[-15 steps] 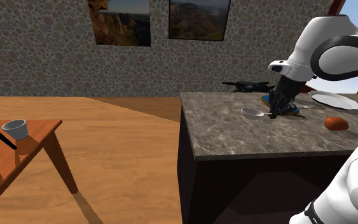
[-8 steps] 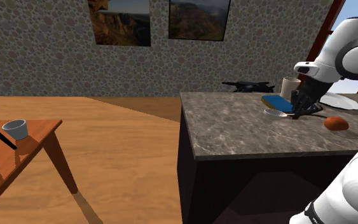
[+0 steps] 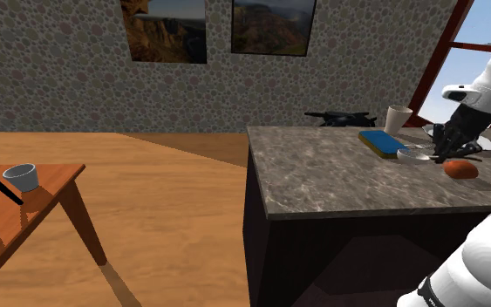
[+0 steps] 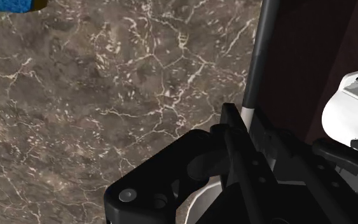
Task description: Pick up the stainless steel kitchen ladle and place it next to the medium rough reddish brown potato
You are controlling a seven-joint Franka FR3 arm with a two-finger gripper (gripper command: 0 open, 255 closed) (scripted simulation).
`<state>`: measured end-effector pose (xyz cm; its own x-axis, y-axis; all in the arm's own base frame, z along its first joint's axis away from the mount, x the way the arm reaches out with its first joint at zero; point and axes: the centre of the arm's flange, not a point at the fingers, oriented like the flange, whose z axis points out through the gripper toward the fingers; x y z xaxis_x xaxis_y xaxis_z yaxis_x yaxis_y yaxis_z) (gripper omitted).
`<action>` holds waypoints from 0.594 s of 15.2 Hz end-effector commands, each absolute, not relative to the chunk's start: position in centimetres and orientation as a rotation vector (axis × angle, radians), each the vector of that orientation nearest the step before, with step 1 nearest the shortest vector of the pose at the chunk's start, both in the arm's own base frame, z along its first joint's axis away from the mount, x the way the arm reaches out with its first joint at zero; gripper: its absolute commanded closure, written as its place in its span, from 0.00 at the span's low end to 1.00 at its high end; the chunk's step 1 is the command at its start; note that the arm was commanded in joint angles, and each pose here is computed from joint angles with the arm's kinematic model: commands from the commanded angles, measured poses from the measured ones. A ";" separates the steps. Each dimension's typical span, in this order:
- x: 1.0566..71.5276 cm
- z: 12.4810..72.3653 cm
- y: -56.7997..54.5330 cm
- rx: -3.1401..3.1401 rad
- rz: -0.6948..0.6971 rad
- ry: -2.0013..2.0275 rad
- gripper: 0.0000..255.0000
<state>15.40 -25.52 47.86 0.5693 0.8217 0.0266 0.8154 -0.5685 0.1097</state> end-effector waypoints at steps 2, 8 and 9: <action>12.9 47.7 -28.7 2.707 0.112 1.417 1.00; 7.9 47.7 -34.9 2.707 0.112 1.417 1.00; 6.9 47.7 -36.2 2.707 0.112 1.417 1.00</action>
<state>7.88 -34.59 47.65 0.5690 0.8219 0.0270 0.8156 -0.5682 0.1095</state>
